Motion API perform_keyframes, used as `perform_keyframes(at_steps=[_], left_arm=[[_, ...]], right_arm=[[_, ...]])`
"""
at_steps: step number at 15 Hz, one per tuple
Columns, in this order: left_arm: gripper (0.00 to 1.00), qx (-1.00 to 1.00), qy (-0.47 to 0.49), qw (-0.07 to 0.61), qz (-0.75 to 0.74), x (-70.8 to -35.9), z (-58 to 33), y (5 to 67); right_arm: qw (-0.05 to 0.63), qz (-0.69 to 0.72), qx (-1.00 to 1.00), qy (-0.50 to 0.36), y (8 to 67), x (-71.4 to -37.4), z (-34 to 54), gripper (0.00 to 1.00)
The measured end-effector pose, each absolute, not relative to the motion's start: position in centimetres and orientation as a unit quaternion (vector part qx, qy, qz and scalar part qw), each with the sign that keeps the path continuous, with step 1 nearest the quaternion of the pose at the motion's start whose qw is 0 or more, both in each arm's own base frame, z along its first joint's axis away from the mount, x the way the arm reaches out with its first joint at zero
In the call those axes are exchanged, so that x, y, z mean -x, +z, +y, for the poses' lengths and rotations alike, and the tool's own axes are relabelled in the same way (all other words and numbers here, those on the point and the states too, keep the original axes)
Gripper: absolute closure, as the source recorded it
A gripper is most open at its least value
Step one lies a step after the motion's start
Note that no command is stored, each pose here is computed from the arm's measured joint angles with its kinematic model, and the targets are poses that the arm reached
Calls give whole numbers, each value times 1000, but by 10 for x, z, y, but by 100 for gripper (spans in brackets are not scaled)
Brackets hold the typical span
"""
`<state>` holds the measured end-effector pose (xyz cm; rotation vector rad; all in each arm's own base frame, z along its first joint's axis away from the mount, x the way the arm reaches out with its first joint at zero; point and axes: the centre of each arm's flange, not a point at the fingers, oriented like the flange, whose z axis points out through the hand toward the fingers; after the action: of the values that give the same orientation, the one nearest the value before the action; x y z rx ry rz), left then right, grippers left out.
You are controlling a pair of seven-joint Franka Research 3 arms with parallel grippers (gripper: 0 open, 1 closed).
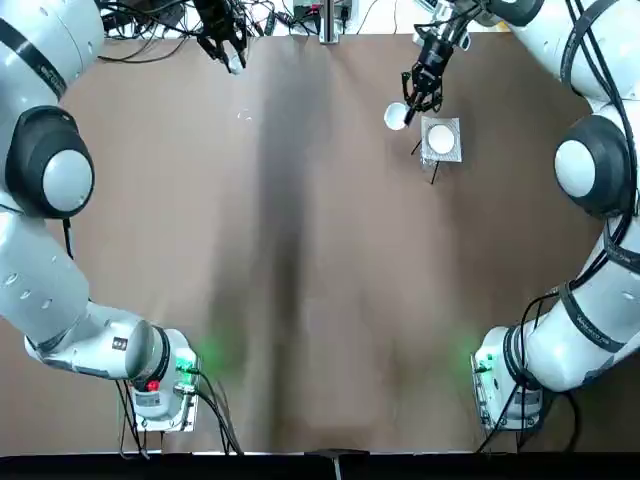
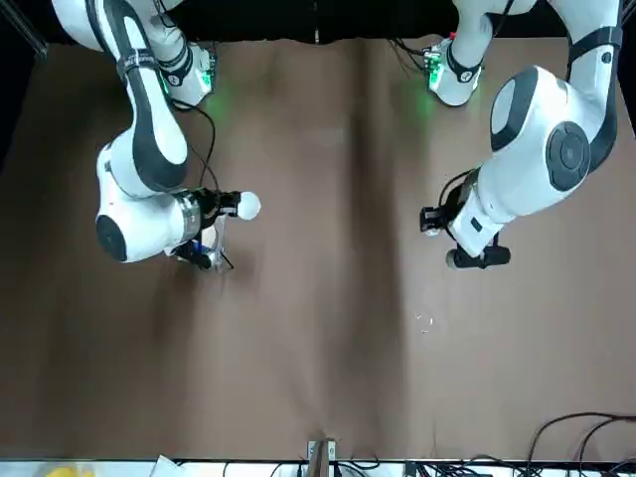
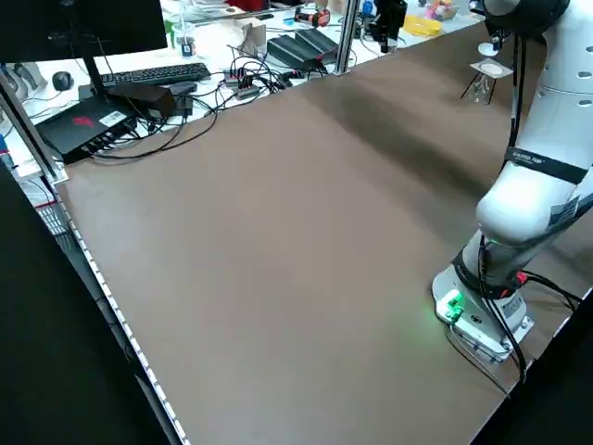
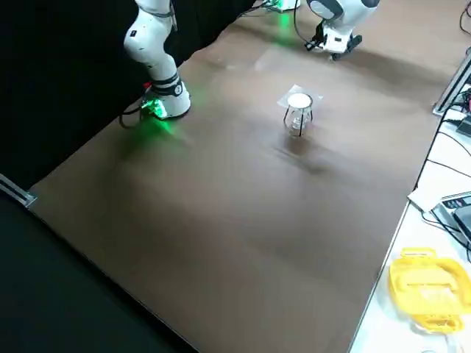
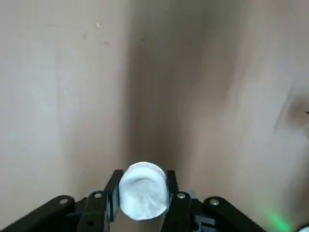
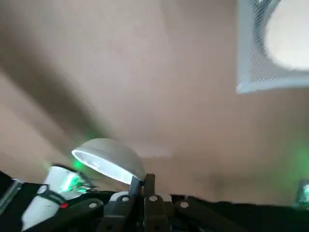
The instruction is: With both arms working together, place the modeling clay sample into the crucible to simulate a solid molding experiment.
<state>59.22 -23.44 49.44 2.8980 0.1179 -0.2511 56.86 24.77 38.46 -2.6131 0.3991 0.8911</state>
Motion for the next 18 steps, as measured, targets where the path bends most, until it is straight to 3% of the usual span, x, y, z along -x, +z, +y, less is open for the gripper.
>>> perform_keyframes(at_steps=[8, 18], left_arm=[[59, -984, -111, 119, 78, -559, -303, 500], [59, -959, -158, 171, 163, -533, -354, 511]], right_arm=[[195, 204, 900, 332, 408, -536, 358, 96], [229, 197, 901, 313, 392, -535, 436, 96]])
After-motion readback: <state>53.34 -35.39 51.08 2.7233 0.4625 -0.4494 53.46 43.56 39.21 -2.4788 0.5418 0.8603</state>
